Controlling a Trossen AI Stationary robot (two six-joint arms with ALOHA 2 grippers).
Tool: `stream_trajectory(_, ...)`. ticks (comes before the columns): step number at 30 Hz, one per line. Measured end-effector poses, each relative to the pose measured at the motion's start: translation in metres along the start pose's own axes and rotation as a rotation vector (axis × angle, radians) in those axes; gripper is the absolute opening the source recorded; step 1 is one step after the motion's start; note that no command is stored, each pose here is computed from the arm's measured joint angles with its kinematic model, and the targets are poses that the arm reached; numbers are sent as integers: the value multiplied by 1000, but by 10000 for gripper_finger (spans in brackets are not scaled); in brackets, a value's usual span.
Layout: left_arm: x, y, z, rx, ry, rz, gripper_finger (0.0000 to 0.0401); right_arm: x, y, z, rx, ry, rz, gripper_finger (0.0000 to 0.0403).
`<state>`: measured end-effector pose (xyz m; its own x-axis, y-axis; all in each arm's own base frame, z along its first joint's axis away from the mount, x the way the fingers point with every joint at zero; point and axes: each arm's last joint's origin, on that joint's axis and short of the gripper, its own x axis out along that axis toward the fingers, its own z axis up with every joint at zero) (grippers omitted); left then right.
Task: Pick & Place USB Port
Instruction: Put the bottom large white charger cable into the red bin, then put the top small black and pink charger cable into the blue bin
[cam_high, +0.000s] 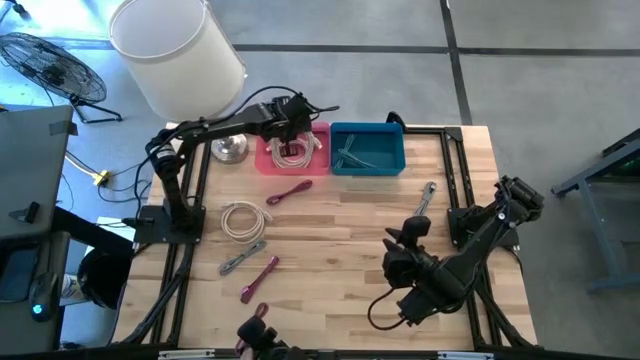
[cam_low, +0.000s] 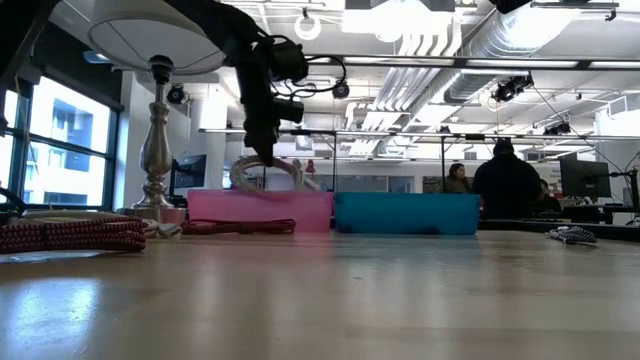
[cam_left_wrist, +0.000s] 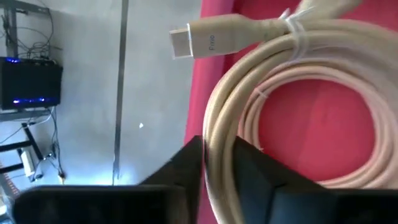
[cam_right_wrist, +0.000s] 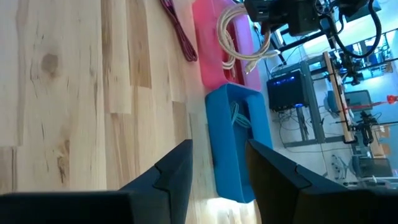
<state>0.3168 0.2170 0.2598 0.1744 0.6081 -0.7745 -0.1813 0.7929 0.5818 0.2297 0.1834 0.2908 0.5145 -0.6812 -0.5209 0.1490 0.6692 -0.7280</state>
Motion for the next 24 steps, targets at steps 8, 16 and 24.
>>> stream_trajectory(8, 0, -2, 0, -57, -16, -37, 180, 0, 1, 0, 9, 2, 10, 139)
stream_trajectory(16, -4, -7, 2, -88, -71, -166, 189, 0, 1, 0, 9, 5, 14, 139)
stream_trajectory(24, -50, -23, 5, 9, -182, -358, 173, 0, 0, -1, -13, 24, 13, 139)
